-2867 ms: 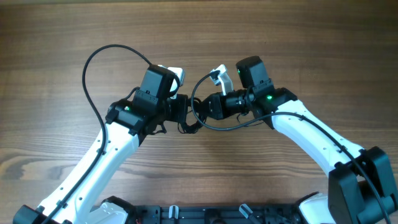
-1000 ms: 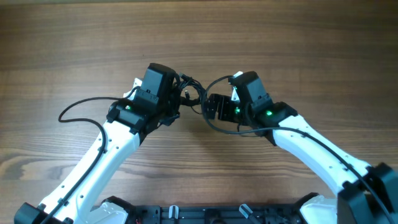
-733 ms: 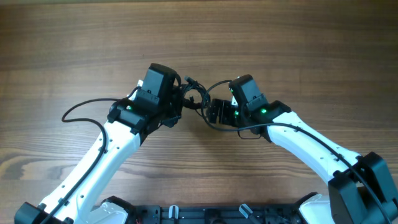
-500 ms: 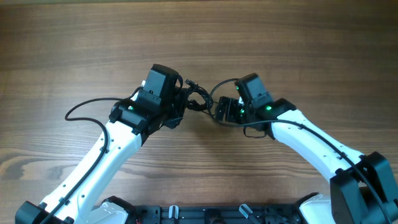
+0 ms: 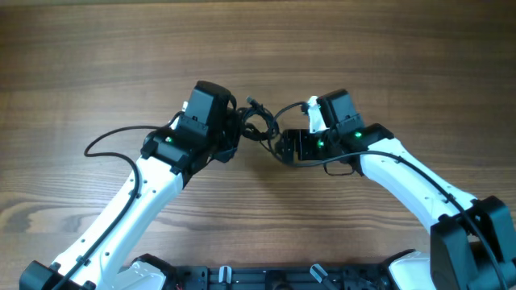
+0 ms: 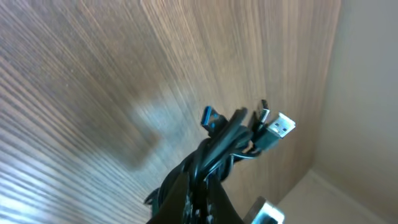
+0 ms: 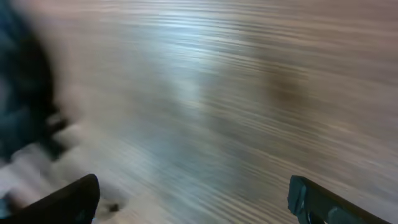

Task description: Untangle cables

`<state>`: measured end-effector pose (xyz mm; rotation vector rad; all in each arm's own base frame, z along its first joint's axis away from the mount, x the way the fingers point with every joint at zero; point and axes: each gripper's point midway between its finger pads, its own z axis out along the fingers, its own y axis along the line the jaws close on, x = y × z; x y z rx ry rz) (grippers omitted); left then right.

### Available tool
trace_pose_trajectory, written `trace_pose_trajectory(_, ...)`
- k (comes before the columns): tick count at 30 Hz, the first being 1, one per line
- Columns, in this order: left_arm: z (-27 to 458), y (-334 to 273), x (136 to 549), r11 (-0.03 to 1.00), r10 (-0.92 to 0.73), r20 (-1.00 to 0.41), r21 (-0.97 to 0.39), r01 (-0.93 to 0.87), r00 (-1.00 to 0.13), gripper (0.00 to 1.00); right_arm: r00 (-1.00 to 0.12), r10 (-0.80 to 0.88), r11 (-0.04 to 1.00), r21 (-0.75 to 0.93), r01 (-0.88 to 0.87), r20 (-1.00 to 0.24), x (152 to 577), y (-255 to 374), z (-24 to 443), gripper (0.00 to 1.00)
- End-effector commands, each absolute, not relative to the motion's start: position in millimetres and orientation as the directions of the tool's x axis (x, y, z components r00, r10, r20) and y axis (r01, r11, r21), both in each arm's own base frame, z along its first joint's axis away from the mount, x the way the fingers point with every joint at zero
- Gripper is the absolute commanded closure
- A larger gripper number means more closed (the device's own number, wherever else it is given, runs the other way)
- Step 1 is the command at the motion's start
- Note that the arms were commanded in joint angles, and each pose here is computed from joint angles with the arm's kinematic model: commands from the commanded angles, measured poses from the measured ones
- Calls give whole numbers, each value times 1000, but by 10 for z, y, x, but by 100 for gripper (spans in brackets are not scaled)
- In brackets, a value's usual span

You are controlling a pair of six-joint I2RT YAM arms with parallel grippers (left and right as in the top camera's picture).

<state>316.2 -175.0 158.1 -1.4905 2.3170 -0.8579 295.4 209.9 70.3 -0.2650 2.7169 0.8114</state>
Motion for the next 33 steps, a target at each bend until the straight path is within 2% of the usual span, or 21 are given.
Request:
trace_pose_trajectory(1,1710,-1762,3210,213,-918,136,-624,-752,-373,96,-936,-143,683,653,-329,-322,2812,2410,872,1)
trace_pose_trajectory(4,1714,-1858,3160,163,-919,192,-611,-775,-344,96,-952,32,792,589,-161,-303,3030,2324,783,1)
trace_pose_trajectory(8,1751,-1940,3145,160,-891,248,-612,-775,-380,96,-933,183,891,453,25,-310,3142,2051,617,1)
trace_pose_trajectory(10,1746,-1814,3219,282,-877,128,-645,-710,-464,96,-934,140,903,429,-15,-329,3133,2031,605,0)
trace_pose_trajectory(11,1751,-1738,3266,413,-829,14,-659,-629,-559,96,-933,123,914,404,-26,-338,3131,1991,586,0)
trace_pose_trajectory(12,1754,-1704,3289,479,-795,-46,-659,-580,-605,96,-935,112,919,394,-32,-337,3119,1973,574,0)
trace_pose_trajectory(14,1782,-1603,3374,666,-654,-236,-631,-398,-719,96,-939,64,920,385,-76,-338,3083,1961,571,0)
trace_pose_trajectory(15,1787,-1563,3396,727,-586,-300,-605,-325,-752,96,-935,6,911,388,-141,-354,3061,2004,600,0)
trace_pose_trajectory(17,1869,-1656,3421,785,-442,-383,-602,-144,-811,96,-916,-84,878,405,-254,-392,3013,2092,711,3)
trace_pose_trajectory(19,1995,-1858,3394,801,-245,-490,-589,110,-837,96,-895,-114,855,416,-310,-432,2995,2132,856,5)
trace_pose_trajectory(21,2073,-1987,3344,778,-107,-566,-559,286,-817,96,-853,-152,808,435,-398,-499,2961,2211,1098,13)
trace_pose_trajectory(25,2105,-2065,3279,747,15,-630,-509,427,-777,96,-782,-159,748,443,-494,-603,2880,2260,1543,41)
trace_pose_trajectory(28,2108,-2069,3278,745,22,-634,-505,436,-773,96,-767,-122,741,456,-493,-630,2862,2250,1718,89)
trace_pose_trajectory(29,2107,-2069,3277,745,22,-634,-505,435,-773,96,-784,-87,743,484,-462,-614,2865,2254,1736,96)
trace_pose_trajectory(32,2099,-2046,3294,753,-53,-586,-556,353,-809,96,-796,-76,745,497,-445,-600,2856,2253,1724,94)
trace_pose_trajectory(33,2076,-1992,3338,771,-124,-551,-577,269,-825,96,-806,-55,752,507,-422,-589,2866,2243,1719,70)
